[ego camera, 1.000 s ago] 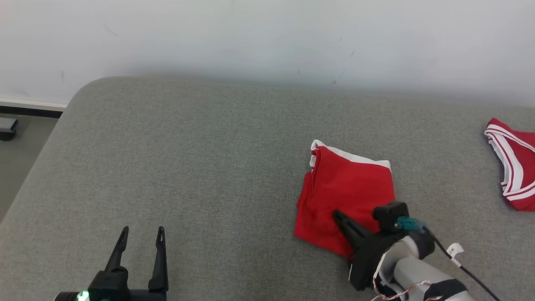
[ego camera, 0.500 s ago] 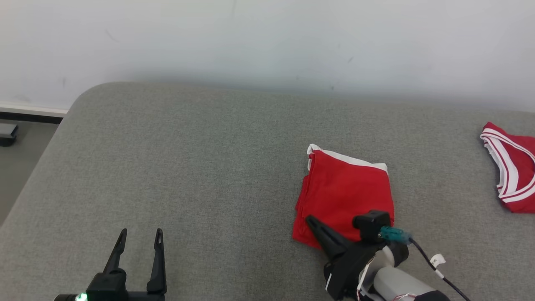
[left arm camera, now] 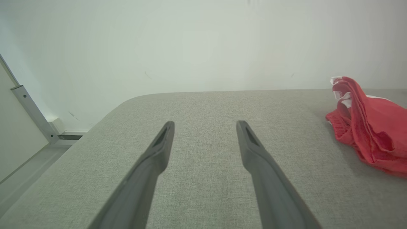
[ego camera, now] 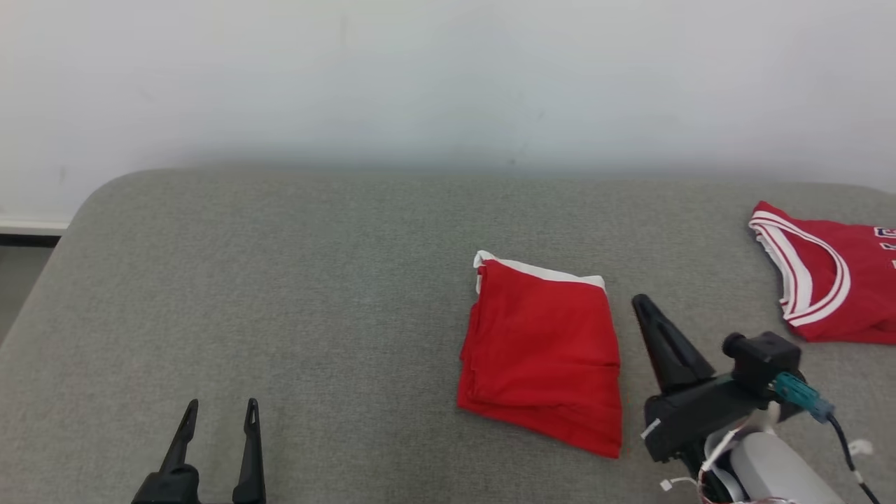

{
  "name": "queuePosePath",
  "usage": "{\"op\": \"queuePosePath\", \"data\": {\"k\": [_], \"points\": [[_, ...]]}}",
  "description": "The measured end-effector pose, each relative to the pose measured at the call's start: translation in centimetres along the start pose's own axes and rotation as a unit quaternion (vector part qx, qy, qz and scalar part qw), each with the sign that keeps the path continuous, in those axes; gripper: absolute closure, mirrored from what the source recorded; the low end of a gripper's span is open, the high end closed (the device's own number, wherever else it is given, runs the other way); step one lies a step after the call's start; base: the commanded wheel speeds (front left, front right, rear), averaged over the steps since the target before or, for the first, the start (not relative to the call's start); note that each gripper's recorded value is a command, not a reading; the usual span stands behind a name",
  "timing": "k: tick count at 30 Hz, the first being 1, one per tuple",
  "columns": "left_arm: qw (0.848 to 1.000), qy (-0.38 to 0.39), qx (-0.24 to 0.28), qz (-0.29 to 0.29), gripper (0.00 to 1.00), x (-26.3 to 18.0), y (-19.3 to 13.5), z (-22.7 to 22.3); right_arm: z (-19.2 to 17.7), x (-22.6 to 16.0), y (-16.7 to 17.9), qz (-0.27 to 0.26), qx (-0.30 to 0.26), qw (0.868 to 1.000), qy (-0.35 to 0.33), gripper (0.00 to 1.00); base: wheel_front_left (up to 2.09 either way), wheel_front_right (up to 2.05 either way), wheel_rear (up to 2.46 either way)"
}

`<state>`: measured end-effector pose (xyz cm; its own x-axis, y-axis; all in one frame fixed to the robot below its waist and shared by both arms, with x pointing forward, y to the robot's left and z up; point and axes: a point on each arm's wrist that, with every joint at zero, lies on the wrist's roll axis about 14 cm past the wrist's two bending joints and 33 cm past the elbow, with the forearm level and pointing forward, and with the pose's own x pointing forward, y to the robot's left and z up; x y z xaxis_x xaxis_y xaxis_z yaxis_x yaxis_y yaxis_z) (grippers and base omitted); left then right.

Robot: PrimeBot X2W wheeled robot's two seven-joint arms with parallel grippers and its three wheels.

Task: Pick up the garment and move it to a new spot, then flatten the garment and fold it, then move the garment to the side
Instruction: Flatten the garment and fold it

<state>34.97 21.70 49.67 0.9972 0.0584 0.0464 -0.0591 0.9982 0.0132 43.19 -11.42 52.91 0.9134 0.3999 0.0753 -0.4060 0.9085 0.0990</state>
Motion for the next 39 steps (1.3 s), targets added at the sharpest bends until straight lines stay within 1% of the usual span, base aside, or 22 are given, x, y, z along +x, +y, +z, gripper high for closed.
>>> {"op": "queuePosePath", "data": {"k": [1,3,7,14,15,16,17,26,39], "points": [[1.0,0.0,0.0,-0.003,0.0,0.1,-0.1,0.0,0.3,-0.5,-0.6,-0.011,-0.006,1.0,-0.007,1.0,0.0,0.0,0.0],[1.0,-0.002,0.001,-0.008,0.0,0.3,-0.4,0.1,0.7,-1.6,-1.7,-0.037,-0.001,0.999,-0.018,1.0,0.0,0.0,0.0],[1.0,-0.008,0.003,-0.019,0.0,0.8,-1.4,0.5,0.8,-3.9,-3.1,-0.075,-0.004,0.997,-0.028,1.0,0.0,0.0,0.0],[0.999,-0.017,0.003,-0.034,0.0,1.2,-2.4,1.0,0.4,-7.2,-4.2,-0.124,-0.008,0.992,-0.034,1.0,0.0,0.0,0.0],[0.999,-0.018,0.004,-0.036,0.0,1.2,-2.5,1.1,0.2,-7.6,-4.3,-0.131,-0.007,0.991,-0.033,0.87,0.0,0.0,0.0],[0.999,-0.018,0.004,-0.037,0.0,1.2,-2.6,1.1,0.0,-7.9,-4.2,-0.134,-0.007,0.991,-0.031,0.26,0.0,0.0,0.0],[0.999,-0.018,0.005,-0.039,0.0,1.1,-2.7,1.1,-0.2,-8.3,-4.1,-0.137,-0.008,0.99,-0.028,0.0,0.0,0.0,0.0],[0.999,-0.018,0.009,-0.037,0.0,0.7,-2.4,1.1,-0.7,-10.5,-4.0,-0.174,-0.005,0.984,-0.03,0.0,0.0,0.0,0.0],[0.999,-0.022,0.018,-0.034,0.0,0.1,-2.1,1.3,-0.7,-11.1,-4.1,-0.182,-0.023,0.983,-0.027,0.0,0.0,0.0,0.0]]}}
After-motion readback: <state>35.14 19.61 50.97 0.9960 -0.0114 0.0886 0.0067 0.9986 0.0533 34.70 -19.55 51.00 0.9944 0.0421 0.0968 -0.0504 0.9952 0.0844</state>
